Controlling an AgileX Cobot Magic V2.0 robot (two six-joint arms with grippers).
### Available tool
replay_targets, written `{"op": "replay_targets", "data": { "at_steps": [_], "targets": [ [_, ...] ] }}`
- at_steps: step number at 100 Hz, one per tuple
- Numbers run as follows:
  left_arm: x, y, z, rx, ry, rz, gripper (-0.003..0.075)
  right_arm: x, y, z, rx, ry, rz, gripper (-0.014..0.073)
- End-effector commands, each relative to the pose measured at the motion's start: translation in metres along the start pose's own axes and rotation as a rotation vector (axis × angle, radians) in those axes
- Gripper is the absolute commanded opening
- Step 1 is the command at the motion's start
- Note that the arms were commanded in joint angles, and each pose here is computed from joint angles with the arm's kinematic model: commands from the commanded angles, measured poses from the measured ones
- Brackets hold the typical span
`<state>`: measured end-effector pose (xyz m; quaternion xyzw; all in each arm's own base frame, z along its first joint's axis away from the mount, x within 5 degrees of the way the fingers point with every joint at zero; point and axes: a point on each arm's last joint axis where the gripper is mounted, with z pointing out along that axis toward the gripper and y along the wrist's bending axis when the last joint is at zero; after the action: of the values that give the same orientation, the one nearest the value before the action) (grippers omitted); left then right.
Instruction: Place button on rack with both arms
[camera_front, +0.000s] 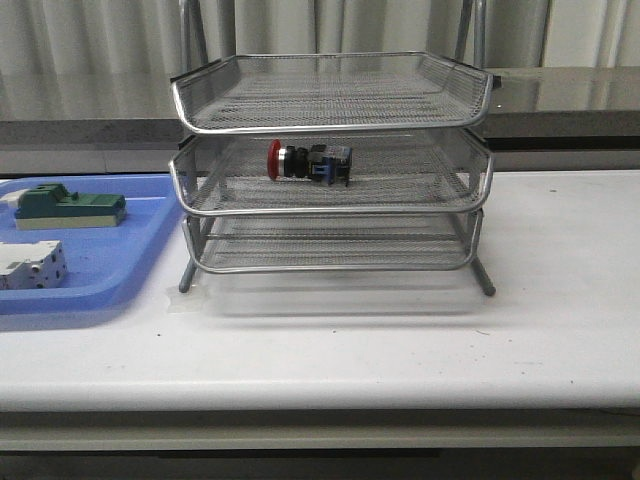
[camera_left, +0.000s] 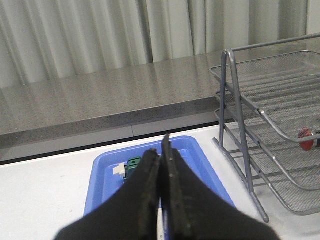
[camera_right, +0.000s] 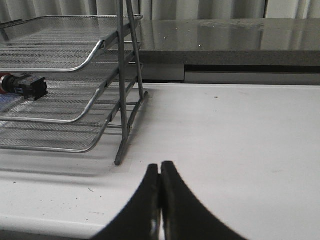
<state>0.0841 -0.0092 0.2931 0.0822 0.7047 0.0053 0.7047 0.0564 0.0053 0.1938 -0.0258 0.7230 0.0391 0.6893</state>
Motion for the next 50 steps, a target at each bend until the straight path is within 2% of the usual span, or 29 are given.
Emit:
{"op": "replay_targets", "data": {
  "at_steps": [1,32,50],
  "targets": [
    [-0.0152,0.0029,-0.0002,-0.021,-0.094,-0.020,-0.0020,-0.0140,-0.0002,-0.0028,0.005,-0.116,0.001,-0.0060],
    [-0.0152,0.0029,-0.0002,-0.021,-0.094,-0.022,-0.0020,-0.0140,-0.0002,-0.0028,0.005,-0.116,0.001,-0.0060],
    [-0.0144,0.0030,-0.0013,-0.021,-0.097,-0.072,-0.0020,-0.0140,-0.0002,-0.0028,0.005,-0.116,0.001,-0.0060]
  ]
}}
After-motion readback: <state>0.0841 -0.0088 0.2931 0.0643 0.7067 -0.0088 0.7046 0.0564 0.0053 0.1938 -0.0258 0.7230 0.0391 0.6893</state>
